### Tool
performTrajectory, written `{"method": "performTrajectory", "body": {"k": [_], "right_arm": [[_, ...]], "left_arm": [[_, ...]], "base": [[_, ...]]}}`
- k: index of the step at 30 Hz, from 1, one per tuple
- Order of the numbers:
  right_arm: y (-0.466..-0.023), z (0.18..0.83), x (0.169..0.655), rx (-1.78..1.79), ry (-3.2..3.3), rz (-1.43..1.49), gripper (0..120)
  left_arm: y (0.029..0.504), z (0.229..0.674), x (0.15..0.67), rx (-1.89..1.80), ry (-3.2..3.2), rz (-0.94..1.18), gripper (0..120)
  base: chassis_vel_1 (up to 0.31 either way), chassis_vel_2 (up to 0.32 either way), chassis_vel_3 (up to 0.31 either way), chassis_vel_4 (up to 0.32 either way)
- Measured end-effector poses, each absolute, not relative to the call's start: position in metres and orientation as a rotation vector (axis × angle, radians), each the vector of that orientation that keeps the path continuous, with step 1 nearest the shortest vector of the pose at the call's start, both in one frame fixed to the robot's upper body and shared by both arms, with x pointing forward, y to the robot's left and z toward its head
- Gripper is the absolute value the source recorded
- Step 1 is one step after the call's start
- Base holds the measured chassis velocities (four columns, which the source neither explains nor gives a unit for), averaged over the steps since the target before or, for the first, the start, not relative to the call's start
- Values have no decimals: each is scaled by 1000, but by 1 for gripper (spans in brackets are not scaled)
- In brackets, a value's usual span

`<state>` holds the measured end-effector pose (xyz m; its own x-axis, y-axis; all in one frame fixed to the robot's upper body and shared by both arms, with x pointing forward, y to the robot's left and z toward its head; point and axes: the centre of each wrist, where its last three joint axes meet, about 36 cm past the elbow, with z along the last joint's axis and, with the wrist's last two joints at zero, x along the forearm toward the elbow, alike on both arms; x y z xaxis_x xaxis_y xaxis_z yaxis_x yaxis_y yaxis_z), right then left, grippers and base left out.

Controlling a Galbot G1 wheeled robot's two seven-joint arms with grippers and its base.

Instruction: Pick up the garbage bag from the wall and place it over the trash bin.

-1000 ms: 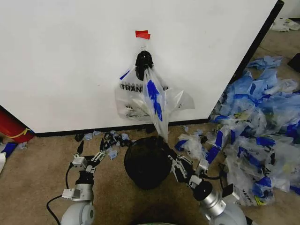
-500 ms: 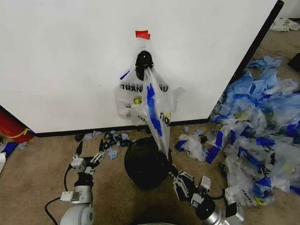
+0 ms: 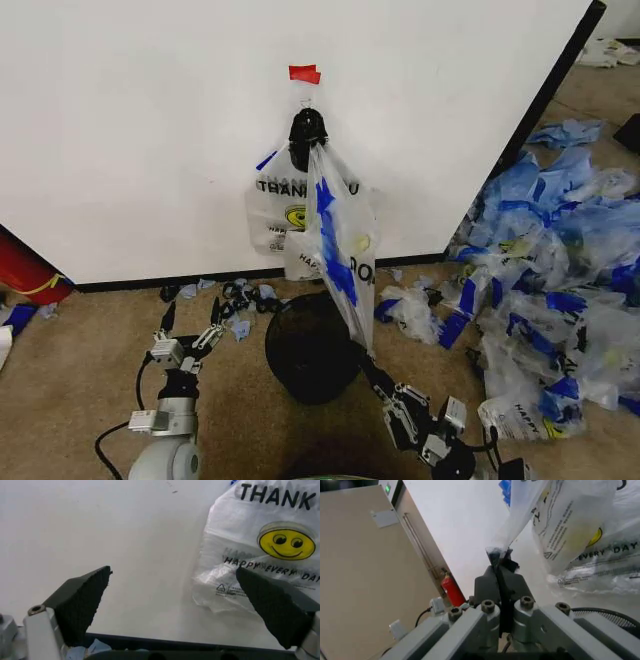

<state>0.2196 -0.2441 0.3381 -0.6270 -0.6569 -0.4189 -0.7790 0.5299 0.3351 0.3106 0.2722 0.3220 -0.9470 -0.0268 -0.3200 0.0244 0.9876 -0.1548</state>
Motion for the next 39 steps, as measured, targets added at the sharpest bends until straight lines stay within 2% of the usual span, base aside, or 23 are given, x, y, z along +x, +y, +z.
{"method": "performTrajectory", "body": {"k": [29, 32, 39], "right_arm": [[-251, 303, 185, -1168, 2533, 754, 0], [-248, 303, 194, -1156, 2521, 744, 0], [-238, 321, 256, -1122, 2486, 691, 0]], "left_arm": [[267, 309, 313, -14, 2827, -230, 99], [266, 308, 314, -15, 2827, -233, 99], [263, 308, 315, -11, 2827, -236, 99]], "base": [[0, 0, 0, 0], [0, 0, 0, 0], [0, 0, 0, 0]]}}
